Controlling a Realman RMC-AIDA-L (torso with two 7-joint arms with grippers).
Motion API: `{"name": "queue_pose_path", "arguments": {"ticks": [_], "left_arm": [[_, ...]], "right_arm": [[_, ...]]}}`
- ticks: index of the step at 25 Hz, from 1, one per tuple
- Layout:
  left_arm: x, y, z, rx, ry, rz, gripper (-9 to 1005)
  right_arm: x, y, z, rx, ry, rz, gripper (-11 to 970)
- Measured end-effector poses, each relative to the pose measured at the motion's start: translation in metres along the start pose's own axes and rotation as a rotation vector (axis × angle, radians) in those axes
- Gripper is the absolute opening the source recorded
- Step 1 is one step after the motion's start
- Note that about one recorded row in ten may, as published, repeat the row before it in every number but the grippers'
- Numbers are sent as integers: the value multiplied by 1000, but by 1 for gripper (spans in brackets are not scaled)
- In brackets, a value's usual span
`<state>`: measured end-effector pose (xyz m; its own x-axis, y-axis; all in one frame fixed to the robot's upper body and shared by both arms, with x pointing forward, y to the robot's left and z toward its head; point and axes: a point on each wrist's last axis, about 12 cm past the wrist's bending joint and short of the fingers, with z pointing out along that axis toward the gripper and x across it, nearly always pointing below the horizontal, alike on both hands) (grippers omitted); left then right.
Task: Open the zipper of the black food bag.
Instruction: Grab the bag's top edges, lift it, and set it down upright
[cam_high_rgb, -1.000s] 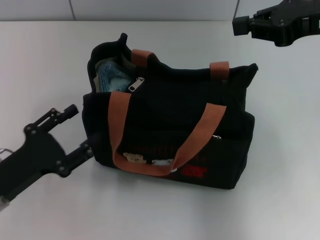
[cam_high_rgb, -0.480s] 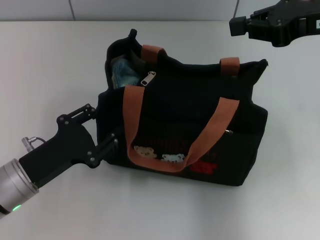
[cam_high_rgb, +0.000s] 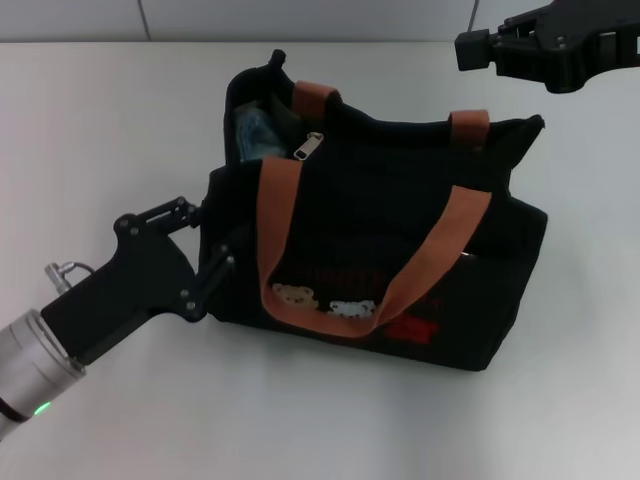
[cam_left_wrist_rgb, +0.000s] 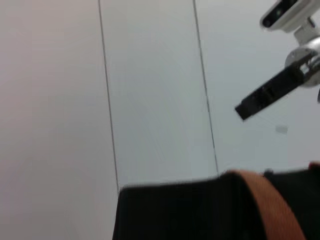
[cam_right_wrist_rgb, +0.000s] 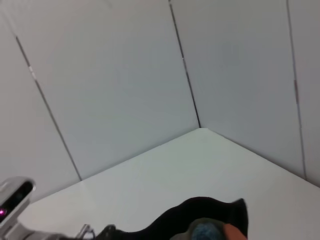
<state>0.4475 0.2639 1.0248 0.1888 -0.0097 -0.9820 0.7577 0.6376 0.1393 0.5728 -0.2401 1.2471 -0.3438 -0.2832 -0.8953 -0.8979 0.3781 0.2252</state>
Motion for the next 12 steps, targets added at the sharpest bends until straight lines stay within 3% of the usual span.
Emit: {"name": "queue_pose_path", "arguments": {"ticks": [12], "left_arm": [[-25,18,31,116,-150,87,206]], "right_arm": [[-6,0,-6,-1,27,-31,-1]]}}
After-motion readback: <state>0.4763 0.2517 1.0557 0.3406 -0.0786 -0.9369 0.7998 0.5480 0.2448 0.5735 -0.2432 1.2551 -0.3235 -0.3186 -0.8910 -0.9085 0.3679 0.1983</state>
